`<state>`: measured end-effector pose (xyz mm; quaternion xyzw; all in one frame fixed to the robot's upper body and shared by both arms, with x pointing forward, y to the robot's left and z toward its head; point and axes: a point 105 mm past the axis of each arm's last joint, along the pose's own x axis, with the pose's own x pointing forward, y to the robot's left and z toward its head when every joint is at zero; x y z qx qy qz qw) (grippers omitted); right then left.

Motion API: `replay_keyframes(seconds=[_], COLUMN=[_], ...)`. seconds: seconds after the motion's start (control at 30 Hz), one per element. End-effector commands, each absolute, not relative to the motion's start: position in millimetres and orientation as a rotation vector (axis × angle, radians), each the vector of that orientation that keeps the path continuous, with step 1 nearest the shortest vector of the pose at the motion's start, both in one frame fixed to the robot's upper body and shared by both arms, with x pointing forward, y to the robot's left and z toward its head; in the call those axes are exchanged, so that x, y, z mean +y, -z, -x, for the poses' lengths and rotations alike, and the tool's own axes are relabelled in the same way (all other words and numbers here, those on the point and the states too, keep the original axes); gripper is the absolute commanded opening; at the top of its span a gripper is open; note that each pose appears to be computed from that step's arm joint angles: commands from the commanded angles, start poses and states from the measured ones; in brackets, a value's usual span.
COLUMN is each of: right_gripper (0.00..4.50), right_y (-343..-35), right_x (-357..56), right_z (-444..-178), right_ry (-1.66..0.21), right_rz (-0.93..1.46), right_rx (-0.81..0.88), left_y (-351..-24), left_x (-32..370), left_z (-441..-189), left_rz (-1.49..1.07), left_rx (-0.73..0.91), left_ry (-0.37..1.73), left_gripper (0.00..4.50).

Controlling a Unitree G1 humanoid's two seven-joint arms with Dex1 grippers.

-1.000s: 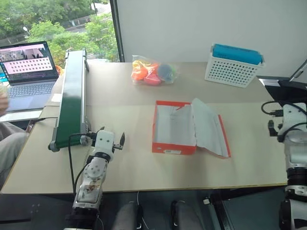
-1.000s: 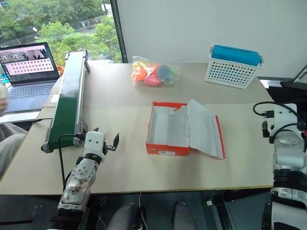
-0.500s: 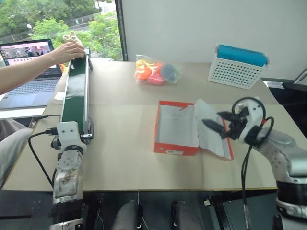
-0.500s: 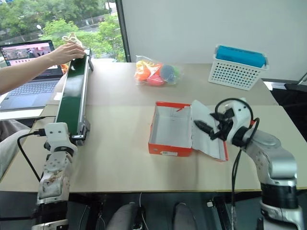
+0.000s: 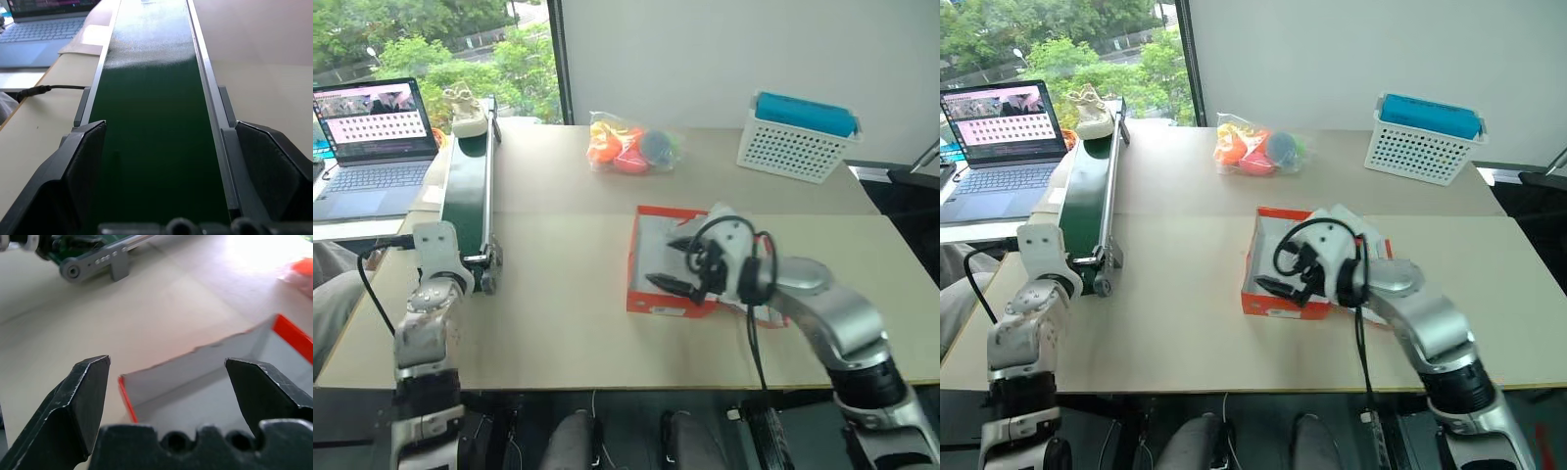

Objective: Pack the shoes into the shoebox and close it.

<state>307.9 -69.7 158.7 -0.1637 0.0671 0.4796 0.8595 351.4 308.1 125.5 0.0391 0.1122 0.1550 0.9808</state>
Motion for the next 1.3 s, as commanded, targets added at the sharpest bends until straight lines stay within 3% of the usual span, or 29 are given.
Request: replay_keyframes(seconds=[0.03,0.37,0.77,1.3], right_gripper=[4.46,4.46,4.46,4.46], right_y=[-169,-166,-155,-154], right_x=[-58,-47,-38,-42], right_z=[-316,-331,-318,-326], right_ry=[-0.971,-0.889,-0.945,-0.896], right_rz=[0.381,0.34,0.27,0.27], right_rx=[0.065,0.058,0.105,0.118], left_y=[-143,-150,-152,-172], left_x=[314,307,296,289], left_z=[-355,-358,-362,-368], left_rz=[-0.098,-0.129,-0.142,-0.132], left_rx=[0.209,0.242,0.24,0.171], left_ry=[-0.329,-0.291,-0.264,-0.254], left_gripper=[4.5,4.5,4.5,4.5])
